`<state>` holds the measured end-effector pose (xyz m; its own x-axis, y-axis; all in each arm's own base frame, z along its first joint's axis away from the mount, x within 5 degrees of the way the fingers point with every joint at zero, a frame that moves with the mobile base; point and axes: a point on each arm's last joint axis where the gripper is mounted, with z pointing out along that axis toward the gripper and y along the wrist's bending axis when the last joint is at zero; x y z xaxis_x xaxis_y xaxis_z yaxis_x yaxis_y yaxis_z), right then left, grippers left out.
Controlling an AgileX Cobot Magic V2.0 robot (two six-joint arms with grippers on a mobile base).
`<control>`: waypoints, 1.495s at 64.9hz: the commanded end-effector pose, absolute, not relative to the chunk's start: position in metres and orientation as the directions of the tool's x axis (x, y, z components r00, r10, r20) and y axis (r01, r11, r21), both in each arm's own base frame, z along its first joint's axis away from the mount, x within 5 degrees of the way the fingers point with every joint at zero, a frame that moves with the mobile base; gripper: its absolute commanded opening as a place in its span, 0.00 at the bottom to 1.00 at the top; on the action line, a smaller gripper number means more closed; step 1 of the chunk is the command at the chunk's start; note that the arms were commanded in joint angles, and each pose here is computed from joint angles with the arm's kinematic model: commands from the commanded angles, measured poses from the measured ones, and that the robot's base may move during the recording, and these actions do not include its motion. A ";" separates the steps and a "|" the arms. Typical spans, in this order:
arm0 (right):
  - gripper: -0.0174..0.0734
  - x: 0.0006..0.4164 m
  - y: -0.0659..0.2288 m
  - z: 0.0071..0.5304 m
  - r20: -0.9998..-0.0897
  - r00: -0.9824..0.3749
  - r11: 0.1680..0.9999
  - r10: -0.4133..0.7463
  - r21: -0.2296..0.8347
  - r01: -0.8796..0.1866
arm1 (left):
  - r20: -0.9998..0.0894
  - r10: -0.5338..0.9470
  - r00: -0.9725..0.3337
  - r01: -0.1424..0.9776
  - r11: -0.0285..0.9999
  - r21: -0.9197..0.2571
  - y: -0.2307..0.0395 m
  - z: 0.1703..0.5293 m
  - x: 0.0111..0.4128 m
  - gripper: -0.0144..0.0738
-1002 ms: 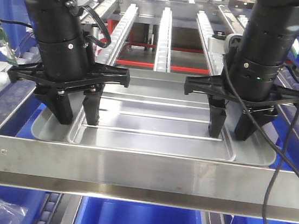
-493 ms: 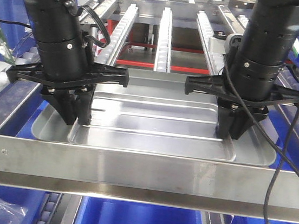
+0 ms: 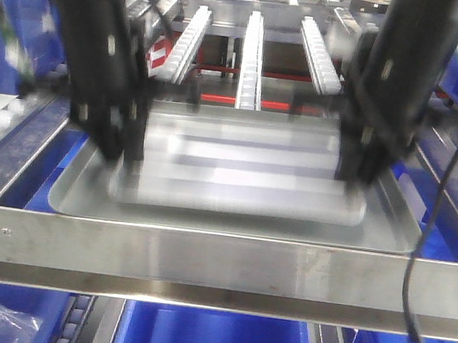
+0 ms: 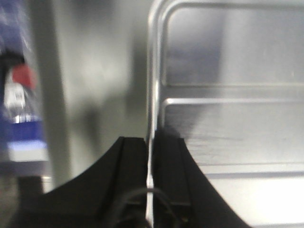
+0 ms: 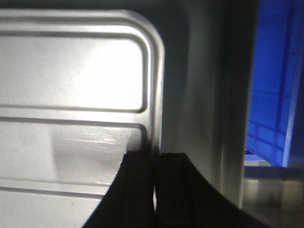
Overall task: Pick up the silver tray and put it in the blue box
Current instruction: 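Lift the tray with both grippers and pull it toward the robot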
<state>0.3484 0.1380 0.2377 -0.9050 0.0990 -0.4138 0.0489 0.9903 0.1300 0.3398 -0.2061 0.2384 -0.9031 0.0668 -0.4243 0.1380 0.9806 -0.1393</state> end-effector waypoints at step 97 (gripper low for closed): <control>0.26 0.192 0.149 0.300 -0.544 -0.833 0.971 0.104 0.238 -0.034 | -0.523 0.007 -0.853 0.162 0.954 -0.251 -0.168 0.300 0.173 0.16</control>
